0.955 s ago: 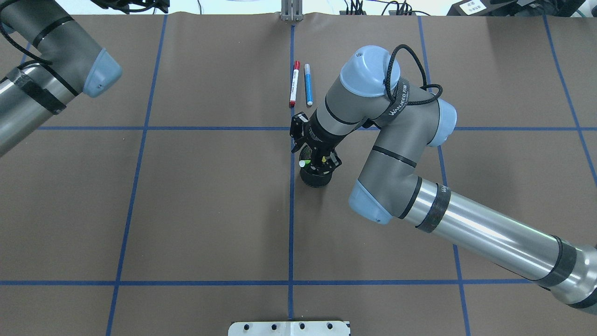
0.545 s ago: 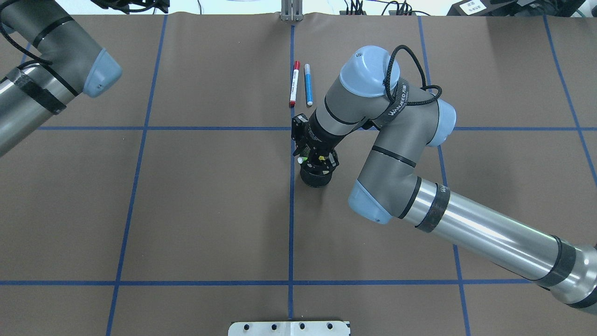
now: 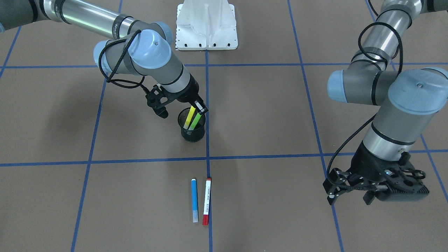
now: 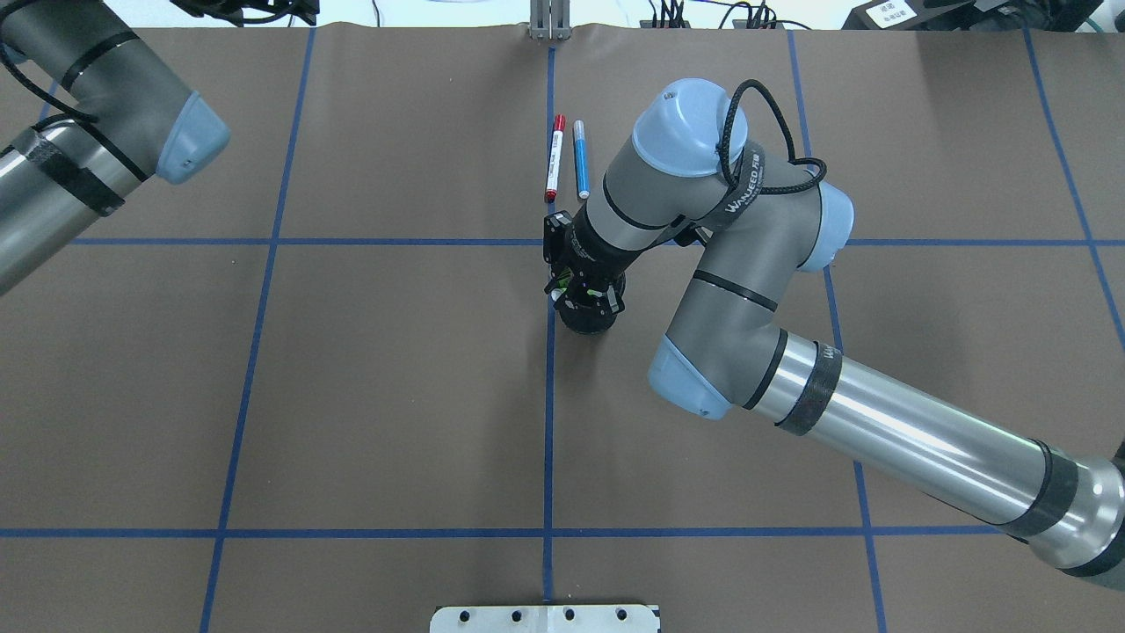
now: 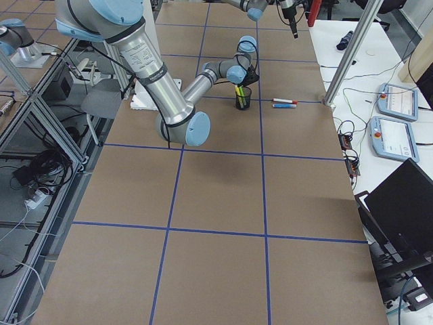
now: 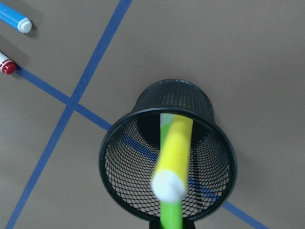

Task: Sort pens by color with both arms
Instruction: 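Lift the green marker out of the cup with the right gripper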

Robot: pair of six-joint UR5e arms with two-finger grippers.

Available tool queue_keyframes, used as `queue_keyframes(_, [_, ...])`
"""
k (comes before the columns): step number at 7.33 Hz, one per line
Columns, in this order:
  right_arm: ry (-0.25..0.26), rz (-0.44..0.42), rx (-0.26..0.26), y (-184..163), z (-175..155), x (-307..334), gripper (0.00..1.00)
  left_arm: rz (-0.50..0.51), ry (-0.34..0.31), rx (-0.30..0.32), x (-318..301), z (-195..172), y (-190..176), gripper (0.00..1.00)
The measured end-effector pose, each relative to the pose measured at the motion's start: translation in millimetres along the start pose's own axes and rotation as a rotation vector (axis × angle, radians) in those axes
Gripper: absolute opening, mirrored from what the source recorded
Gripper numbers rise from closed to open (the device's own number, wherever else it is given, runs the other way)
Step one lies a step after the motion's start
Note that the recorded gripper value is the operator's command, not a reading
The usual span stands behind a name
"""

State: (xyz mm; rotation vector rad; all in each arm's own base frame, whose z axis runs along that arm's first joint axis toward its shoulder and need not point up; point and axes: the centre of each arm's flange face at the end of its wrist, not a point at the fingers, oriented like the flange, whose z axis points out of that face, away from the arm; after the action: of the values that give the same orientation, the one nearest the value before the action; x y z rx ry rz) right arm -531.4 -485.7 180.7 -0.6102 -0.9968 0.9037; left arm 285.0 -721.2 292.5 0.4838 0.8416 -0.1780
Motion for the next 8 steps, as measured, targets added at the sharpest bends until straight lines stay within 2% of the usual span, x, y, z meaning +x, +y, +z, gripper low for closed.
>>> queue_keyframes(5, [-0.052, 0.015, -0.062, 56.2, -30.2, -27.6, 0.0, 0.001, -0.002, -0.001, -1.1, 0.5, -0.2, 1.0])
queue_keyframes(8, [-0.117, -0.005, -0.098, 80.7, -75.9, -53.6, 0.0, 0.001, -0.003, -0.001, -1.2, 0.2, -0.6, 1.0])
